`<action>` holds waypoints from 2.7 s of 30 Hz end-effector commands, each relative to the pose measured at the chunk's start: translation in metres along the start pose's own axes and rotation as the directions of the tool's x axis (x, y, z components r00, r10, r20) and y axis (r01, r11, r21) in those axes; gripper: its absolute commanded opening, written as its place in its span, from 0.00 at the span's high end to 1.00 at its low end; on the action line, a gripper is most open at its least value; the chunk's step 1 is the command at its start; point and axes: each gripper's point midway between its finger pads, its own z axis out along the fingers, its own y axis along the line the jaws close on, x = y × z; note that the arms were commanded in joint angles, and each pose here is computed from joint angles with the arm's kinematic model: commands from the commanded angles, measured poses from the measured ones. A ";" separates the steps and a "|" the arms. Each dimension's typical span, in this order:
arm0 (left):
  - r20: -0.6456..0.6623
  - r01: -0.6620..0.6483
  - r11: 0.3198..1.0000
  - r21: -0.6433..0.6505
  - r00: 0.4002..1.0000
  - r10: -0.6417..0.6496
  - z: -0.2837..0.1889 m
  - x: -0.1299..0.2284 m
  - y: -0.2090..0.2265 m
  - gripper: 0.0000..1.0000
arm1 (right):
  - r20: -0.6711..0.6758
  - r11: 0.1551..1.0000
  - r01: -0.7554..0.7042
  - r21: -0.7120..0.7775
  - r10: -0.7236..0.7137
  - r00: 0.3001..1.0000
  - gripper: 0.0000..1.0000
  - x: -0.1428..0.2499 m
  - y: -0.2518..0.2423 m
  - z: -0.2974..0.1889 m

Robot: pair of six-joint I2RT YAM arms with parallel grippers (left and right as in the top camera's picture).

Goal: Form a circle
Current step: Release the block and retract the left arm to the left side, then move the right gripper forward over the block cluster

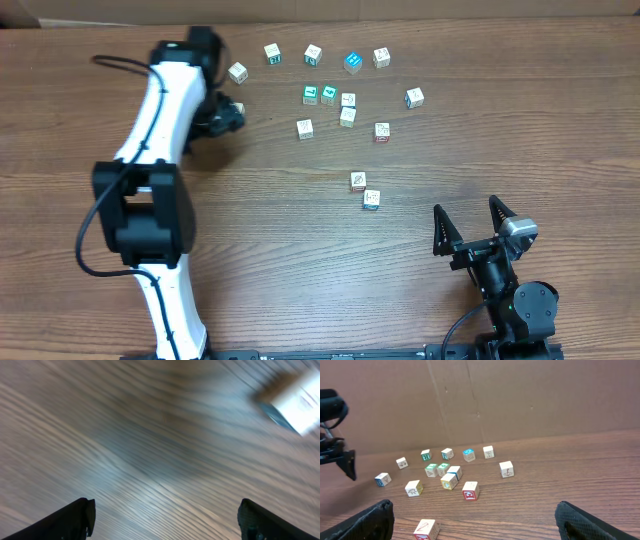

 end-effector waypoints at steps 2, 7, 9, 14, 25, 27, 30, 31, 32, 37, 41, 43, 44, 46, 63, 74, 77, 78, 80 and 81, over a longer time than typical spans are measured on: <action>-0.007 0.049 0.999 -0.015 0.999 -0.049 0.000 -0.016 0.027 0.00 | 0.004 1.000 -0.001 0.003 0.001 1.000 0.00 0.001 -0.001 0.000; -0.048 0.078 0.997 0.002 0.996 -0.078 0.002 -0.015 0.035 0.00 | 0.004 1.000 -0.001 0.003 0.001 1.000 0.00 0.001 -0.001 0.000; -0.046 0.079 0.997 0.007 0.996 -0.079 0.002 -0.016 0.034 0.00 | 0.004 1.000 -0.002 0.003 0.002 1.000 0.00 0.001 -0.001 0.000; -0.042 0.079 0.997 0.010 0.996 -0.079 0.002 -0.017 0.033 0.00 | 0.004 1.000 -0.002 0.003 0.002 1.000 0.00 0.001 -0.001 0.000; -0.043 0.079 0.997 0.010 0.996 -0.079 0.002 -0.017 0.034 0.00 | 0.004 1.000 -0.002 0.003 0.002 1.000 0.00 0.001 -0.001 0.000; -0.042 0.080 0.997 0.010 0.996 -0.079 0.002 -0.017 0.033 0.01 | 0.004 1.000 -0.001 0.003 0.001 1.000 0.00 0.001 -0.001 0.000; -0.043 0.079 0.997 0.010 0.996 -0.079 0.002 -0.017 0.034 0.01 | 0.004 1.000 -0.002 0.003 0.002 1.000 0.00 0.001 -0.001 0.000; -0.042 0.079 0.997 0.010 0.996 -0.079 0.002 -0.017 0.033 0.01 | 0.004 1.000 -0.002 0.003 0.002 1.000 0.00 0.001 -0.001 0.000; -0.042 0.079 0.997 0.010 0.996 -0.079 0.002 -0.017 0.033 0.00 | 0.004 1.000 -0.001 0.003 0.001 1.000 0.00 0.001 -0.001 0.000; -0.042 0.079 0.997 0.010 0.996 -0.079 0.002 -0.017 0.033 0.00 | 0.004 1.000 -0.001 0.003 0.001 1.000 0.00 0.001 -0.001 0.000; -0.042 0.079 0.997 0.010 0.996 -0.079 0.002 -0.017 0.033 0.00 | 0.004 1.000 -0.002 0.003 0.002 1.000 0.00 0.001 -0.001 0.000; -0.042 0.079 0.997 0.010 0.996 -0.079 0.002 -0.017 0.033 0.00 | 0.004 1.000 -0.001 0.003 0.001 1.000 0.00 0.001 -0.001 0.000; -0.042 0.079 0.997 0.010 0.996 -0.079 0.002 -0.017 0.033 0.00 | 0.004 1.000 -0.002 0.003 0.002 1.000 0.00 0.001 -0.001 0.000; -0.042 0.079 0.997 0.010 0.996 -0.079 0.002 -0.017 0.033 0.00 | 0.004 1.000 -0.001 0.003 0.001 1.000 0.00 0.001 -0.001 0.000; -0.042 0.079 0.997 0.010 0.996 -0.079 0.002 -0.017 0.033 0.01 | 0.027 1.000 0.001 -0.002 -0.001 1.000 0.00 -0.004 0.000 0.000; -0.042 0.079 0.997 0.010 0.996 -0.079 0.002 -0.017 0.033 0.00 | 0.045 0.997 -0.032 -0.064 0.035 0.998 0.00 -0.010 0.011 -0.001; -0.042 0.079 0.997 0.010 0.996 -0.079 0.002 -0.017 0.033 0.00 | 0.018 0.987 -0.053 -0.152 0.056 0.998 0.00 -0.007 0.026 -0.002; -0.042 0.079 0.997 0.010 0.996 -0.079 0.002 -0.017 0.033 0.00 | 0.013 0.984 -0.071 -0.164 0.074 0.997 0.00 -0.008 0.029 -0.003; -0.042 0.079 0.997 0.010 0.996 -0.079 0.002 -0.017 0.033 0.01 | 0.016 0.981 -0.104 -0.166 0.108 0.994 0.00 -0.018 0.031 -0.005; -0.042 0.079 0.997 0.010 0.996 -0.079 0.002 -0.017 0.033 0.00 | 0.023 0.979 -0.112 -0.168 0.117 0.993 0.00 -0.024 0.032 -0.007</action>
